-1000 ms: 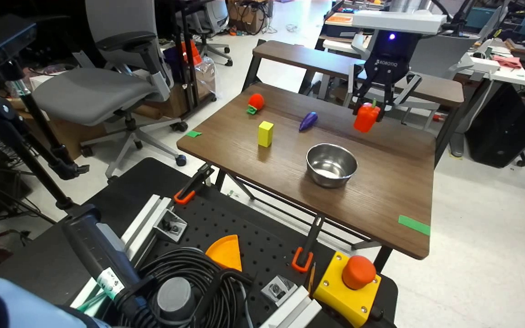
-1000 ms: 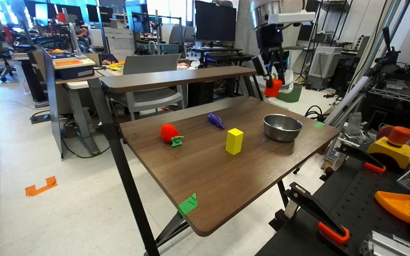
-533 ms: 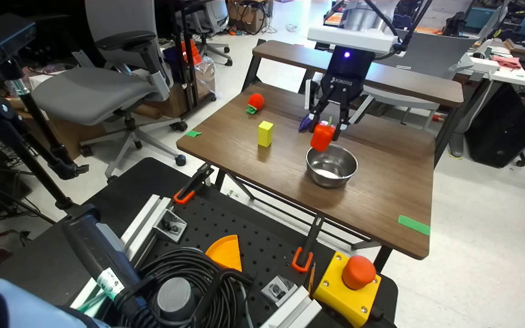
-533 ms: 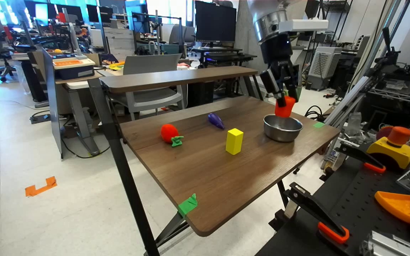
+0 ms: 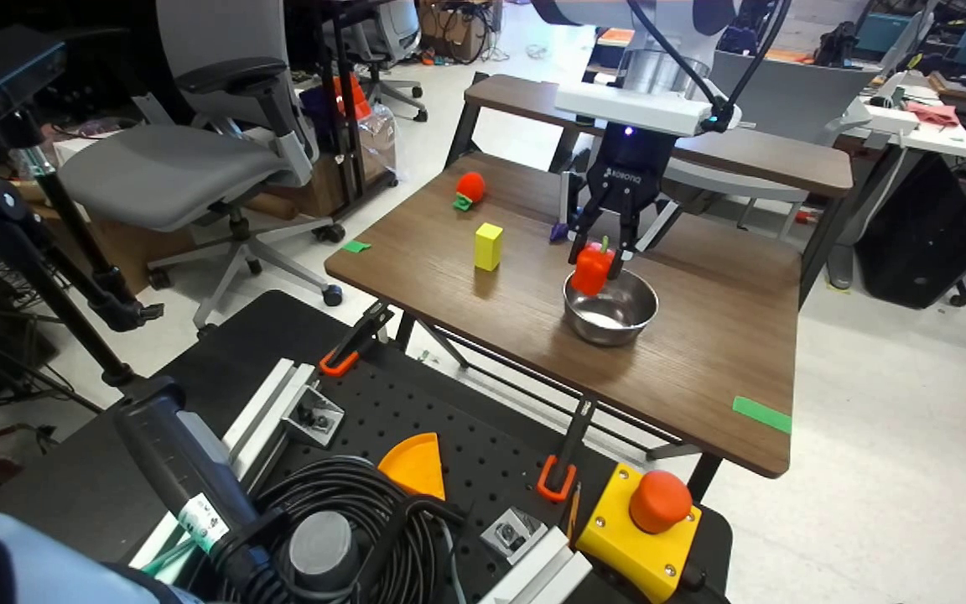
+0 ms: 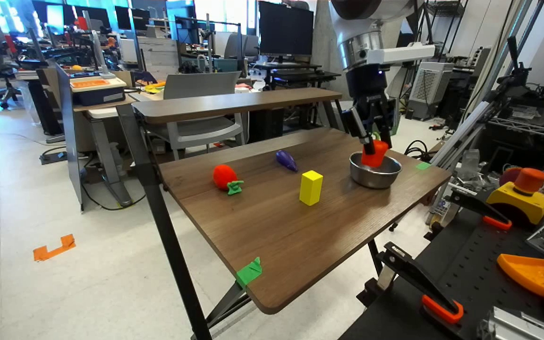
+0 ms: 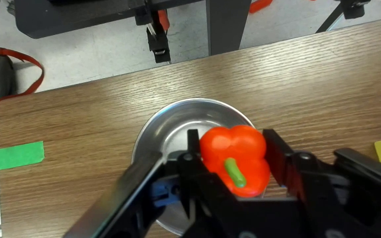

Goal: Put the orange pepper in the silver bowl.

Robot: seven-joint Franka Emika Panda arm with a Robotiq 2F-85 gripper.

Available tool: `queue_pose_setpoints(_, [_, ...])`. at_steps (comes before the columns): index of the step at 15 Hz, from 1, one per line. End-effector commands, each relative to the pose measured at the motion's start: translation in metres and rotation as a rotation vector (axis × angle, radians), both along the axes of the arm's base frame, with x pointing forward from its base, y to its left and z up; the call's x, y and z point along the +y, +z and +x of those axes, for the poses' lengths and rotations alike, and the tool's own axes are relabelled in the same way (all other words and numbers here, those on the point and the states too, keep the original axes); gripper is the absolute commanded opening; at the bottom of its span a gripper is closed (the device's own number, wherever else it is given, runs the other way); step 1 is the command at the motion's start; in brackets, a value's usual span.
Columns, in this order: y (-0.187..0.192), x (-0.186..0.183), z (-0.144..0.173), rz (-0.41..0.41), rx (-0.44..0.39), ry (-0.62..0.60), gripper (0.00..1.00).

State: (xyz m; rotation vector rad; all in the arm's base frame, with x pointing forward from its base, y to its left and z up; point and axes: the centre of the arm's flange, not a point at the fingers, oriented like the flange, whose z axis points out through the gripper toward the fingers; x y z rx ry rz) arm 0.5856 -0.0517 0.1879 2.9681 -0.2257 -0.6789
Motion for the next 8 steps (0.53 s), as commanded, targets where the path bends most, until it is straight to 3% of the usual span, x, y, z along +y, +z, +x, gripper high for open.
queue_pose_setpoints(1, [-0.011, -0.010, 0.006, -0.058, -0.019, -0.037, 0.25])
queue_pose_setpoints(8, [-0.038, -0.032, 0.006, -0.141, 0.009, -0.100, 0.25])
